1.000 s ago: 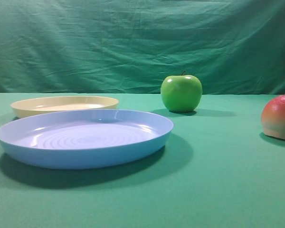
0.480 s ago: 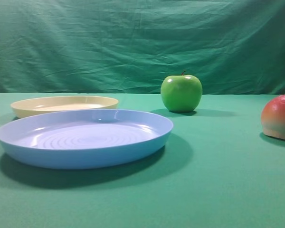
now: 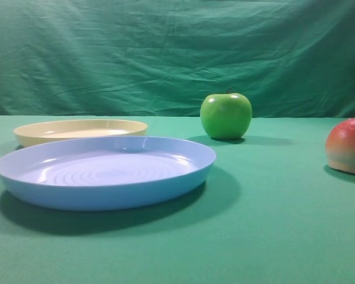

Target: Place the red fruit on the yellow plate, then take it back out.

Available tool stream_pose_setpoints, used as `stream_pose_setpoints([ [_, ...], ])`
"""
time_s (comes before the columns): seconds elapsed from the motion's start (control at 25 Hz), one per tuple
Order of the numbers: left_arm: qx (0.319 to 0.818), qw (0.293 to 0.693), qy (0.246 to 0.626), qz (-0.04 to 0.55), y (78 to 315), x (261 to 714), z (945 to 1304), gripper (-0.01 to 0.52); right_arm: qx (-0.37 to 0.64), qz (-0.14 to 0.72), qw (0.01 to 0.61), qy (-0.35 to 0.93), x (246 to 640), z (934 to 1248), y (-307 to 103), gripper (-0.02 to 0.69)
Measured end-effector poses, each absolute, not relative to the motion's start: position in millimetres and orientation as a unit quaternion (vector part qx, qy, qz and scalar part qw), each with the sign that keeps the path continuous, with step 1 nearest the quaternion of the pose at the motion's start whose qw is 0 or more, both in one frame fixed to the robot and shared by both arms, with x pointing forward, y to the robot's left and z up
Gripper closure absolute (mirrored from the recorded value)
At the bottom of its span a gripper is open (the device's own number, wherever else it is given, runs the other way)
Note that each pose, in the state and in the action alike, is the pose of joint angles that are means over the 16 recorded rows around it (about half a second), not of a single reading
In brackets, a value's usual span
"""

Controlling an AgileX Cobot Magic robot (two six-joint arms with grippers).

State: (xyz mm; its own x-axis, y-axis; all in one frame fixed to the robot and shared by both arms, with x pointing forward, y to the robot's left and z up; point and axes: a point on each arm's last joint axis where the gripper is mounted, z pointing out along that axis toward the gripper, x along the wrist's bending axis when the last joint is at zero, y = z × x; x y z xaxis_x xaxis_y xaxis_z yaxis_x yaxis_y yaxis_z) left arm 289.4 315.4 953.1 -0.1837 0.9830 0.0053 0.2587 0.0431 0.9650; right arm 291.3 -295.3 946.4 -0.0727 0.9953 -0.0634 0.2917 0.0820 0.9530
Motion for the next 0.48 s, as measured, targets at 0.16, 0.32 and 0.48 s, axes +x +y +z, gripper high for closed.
stream_pose_setpoints([
  [0.16, 0.509, 0.386, 0.61, 0.469, 315.4, 289.4, 953.1, 0.514, 0.534, 0.417, 0.422, 0.602, 291.3, 946.4, -295.3, 0.665],
  [0.32, 0.509, 0.386, 0.61, 0.469, 315.4, 289.4, 953.1, 0.514, 0.534, 0.417, 0.422, 0.602, 291.3, 946.4, -295.3, 0.665],
  [0.48, 0.509, 0.386, 0.61, 0.469, 315.4, 289.4, 953.1, 0.514, 0.534, 0.417, 0.422, 0.602, 291.3, 946.4, -295.3, 0.665],
])
